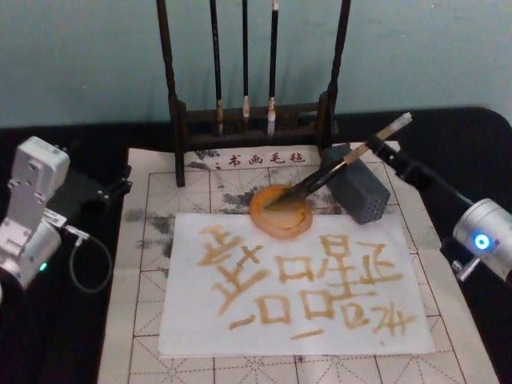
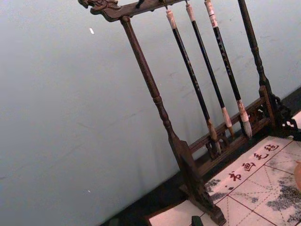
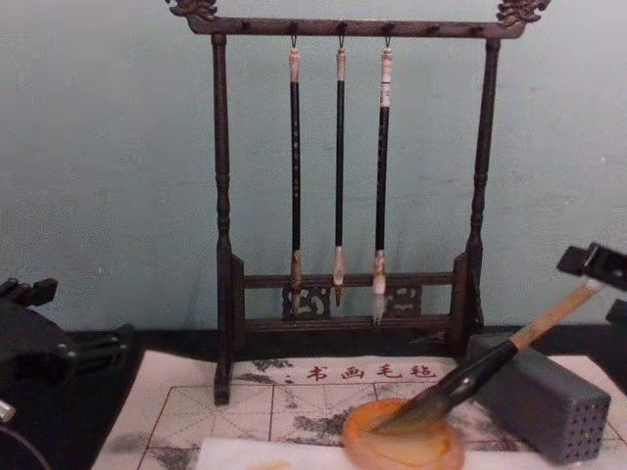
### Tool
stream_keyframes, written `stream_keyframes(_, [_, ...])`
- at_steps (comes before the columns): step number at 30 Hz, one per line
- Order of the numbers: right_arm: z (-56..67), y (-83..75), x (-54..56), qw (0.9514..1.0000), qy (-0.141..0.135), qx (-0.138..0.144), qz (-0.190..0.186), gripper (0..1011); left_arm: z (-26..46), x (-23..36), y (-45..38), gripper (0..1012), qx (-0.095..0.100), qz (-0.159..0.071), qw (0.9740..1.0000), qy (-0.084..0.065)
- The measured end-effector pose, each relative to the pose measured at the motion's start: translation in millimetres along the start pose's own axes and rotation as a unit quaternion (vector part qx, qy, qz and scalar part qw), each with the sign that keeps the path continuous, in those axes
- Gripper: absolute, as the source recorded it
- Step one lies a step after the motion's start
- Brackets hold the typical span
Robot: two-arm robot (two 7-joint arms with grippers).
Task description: Pick up the brush from the inkstone, write on the paper, then place the brush back to its original position.
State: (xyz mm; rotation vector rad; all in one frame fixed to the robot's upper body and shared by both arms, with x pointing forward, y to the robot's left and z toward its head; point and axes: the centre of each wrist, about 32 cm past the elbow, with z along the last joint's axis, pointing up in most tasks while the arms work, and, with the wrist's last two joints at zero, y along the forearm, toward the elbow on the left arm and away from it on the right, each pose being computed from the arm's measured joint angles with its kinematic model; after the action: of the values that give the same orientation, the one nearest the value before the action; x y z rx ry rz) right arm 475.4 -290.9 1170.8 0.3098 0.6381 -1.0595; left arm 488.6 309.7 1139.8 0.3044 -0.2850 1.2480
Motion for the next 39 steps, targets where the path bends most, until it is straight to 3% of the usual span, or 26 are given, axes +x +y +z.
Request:
stream_keyframes(5, [-7.8, -4.8, 0.2, 0.9972, -0.071, -0.007, 0.019, 1000, 0.0, 0.0, 0.0, 1001, 0.000, 0.000, 1.0000, 0.000])
stream_keyframes(6, [-10.4, -6.3, 0.6, 0.9949, -0.097, -0.012, 0.025, 1000, 0.0, 0.0, 0.0, 1001, 0.000, 0.000, 1.0000, 0.000])
stream_keyframes(9, [-13.1, -8.4, 1.5, 0.9902, -0.134, -0.018, 0.033, 1000, 0.0, 0.0, 0.0, 1001, 0.000, 0.000, 1.0000, 0.000])
stream_keyframes(11, [-17.3, -11.1, 2.4, 0.9810, -0.187, -0.026, 0.044, 1000, 0.0, 0.0, 0.0, 1001, 0.000, 0.000, 1.0000, 0.000])
stream_keyframes(12, [-17.3, -11.1, 2.4, 0.9810, -0.187, -0.026, 0.044, 1000, 0.0, 0.0, 0.0, 1001, 0.000, 0.000, 1.0000, 0.000])
stream_keyframes(15, [-21.5, -13.7, 4.0, 0.9675, -0.245, -0.035, 0.053, 1000, 0.0, 0.0, 0.0, 1001, 0.000, 0.000, 1.0000, 0.000])
stream_keyframes(27, [-30.4, -15.2, 10.4, 0.9375, -0.339, -0.057, 0.057, 1000, 0.0, 0.0, 0.0, 1001, 0.000, 0.000, 1.0000, 0.000])
stream_keyframes(31, [-34.2, -14.8, 13.3, 0.9250, -0.371, -0.059, 0.057, 1000, 0.0, 0.0, 0.0, 1001, 0.000, 0.000, 1.0000, 0.000])
stream_keyframes(35, [-36.7, -14.5, 15.1, 0.9156, -0.394, -0.059, 0.058, 1000, 0.0, 0.0, 0.0, 1001, 0.000, 0.000, 1.0000, 0.000])
stream_keyframes(39, [-38.2, -14.3, 16.4, 0.9107, -0.404, -0.061, 0.058, 1000, 0.0, 0.0, 0.0, 1001, 0.000, 0.000, 1.0000, 0.000])
